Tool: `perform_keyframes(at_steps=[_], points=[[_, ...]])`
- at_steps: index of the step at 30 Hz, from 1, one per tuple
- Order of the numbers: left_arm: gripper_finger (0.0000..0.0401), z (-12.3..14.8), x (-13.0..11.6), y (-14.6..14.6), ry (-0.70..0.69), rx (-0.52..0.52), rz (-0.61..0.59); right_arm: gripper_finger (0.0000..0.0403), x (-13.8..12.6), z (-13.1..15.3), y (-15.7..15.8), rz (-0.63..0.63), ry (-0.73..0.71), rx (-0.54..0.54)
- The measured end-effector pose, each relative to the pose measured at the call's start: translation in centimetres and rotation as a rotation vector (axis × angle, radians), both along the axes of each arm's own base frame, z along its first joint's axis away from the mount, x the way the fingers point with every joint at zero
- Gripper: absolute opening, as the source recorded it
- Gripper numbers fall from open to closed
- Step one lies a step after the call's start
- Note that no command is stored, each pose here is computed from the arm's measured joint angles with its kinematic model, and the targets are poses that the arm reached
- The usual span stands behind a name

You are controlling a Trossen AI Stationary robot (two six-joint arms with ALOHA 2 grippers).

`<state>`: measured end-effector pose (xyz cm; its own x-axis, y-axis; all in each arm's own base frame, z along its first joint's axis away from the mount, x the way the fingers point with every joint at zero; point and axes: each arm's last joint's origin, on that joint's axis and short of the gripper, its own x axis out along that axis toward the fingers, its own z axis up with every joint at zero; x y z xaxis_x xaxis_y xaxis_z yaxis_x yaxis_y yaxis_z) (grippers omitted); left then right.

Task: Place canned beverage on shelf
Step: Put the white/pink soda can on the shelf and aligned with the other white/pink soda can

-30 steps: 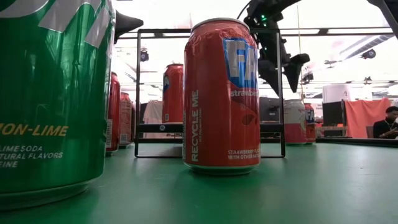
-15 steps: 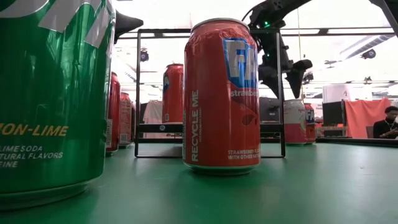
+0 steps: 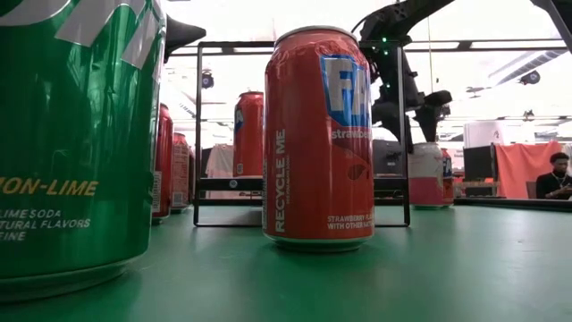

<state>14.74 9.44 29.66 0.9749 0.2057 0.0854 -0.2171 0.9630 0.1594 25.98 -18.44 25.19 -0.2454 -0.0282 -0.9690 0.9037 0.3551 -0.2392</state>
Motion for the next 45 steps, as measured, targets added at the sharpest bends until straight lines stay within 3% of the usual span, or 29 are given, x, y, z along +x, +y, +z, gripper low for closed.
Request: perform_keyframes(at_steps=[10, 21, 31, 45], points=[[0.0000, 0.0, 0.0, 0.0, 0.000, 0.000, 0.000, 0.0259, 0.0, -1.2, 0.3, 0.023, 0.011, -0.014], [0.0000, 0.0, 0.0, 0.0, 0.000, 0.000, 0.001, 0.0258, 1.7, 1.2, 0.3, 0.017, -0.127, -0.046], [0.0000, 0.0, 0.0, 0.0, 0.000, 0.000, 0.001, 0.0258, 1.4, 3.3, -0.5, 0.035, -0.182, -0.044], [0.0000, 0.0, 0.0, 0.0, 0.000, 0.000, 0.001, 0.0258, 1.4, 3.3, -0.5, 0.037, -0.153, -0.088]])
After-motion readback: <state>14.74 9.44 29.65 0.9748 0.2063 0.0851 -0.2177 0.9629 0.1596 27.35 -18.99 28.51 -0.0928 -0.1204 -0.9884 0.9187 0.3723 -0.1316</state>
